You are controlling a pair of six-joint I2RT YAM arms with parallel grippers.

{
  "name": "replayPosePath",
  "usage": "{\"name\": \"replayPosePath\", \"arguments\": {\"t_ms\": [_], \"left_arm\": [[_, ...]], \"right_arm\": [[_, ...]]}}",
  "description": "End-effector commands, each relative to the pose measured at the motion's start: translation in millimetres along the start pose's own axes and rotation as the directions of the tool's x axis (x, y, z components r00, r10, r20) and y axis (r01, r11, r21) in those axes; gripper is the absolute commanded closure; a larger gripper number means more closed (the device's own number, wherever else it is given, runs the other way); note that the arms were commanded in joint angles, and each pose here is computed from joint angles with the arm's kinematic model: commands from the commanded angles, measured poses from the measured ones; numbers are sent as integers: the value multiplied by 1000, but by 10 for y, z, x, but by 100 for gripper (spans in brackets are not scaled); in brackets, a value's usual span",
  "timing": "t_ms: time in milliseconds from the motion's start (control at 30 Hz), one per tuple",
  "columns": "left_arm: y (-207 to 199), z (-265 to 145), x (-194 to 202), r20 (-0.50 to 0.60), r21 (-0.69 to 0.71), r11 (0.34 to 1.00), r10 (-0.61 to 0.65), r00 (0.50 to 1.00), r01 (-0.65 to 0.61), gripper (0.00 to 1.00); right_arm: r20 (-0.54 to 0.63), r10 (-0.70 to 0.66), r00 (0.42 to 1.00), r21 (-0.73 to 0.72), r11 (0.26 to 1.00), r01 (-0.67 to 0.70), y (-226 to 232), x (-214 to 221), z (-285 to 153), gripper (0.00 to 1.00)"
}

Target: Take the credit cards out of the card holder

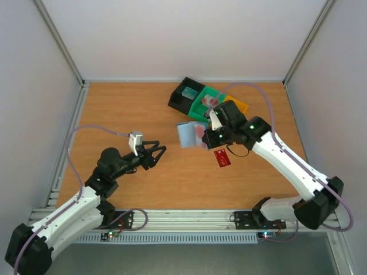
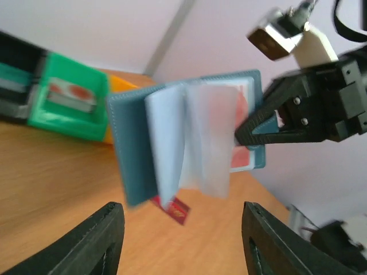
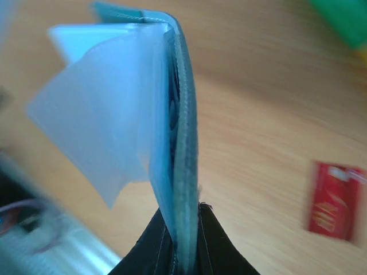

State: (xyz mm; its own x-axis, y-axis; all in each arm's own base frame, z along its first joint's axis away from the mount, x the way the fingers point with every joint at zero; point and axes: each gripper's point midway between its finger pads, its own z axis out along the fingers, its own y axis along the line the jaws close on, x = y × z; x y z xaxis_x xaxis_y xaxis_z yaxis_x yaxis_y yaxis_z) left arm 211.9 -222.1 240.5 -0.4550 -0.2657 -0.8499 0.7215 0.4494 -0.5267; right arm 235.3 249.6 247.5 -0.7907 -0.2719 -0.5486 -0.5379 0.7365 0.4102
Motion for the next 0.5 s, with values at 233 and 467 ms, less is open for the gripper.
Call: {"name": "replayPosePath", "arguments": {"t_ms": [233, 467], "left_arm": [[-178, -7, 12, -14, 112, 992, 52, 999, -50, 57], [-640, -57, 90, -59, 332, 942, 72, 996, -49, 59]], "right_arm": [[-99, 79, 992, 556, 831, -10, -597, 98, 194, 99], [-113, -21, 993, 279, 959, 52, 232, -101, 660, 99]]}}
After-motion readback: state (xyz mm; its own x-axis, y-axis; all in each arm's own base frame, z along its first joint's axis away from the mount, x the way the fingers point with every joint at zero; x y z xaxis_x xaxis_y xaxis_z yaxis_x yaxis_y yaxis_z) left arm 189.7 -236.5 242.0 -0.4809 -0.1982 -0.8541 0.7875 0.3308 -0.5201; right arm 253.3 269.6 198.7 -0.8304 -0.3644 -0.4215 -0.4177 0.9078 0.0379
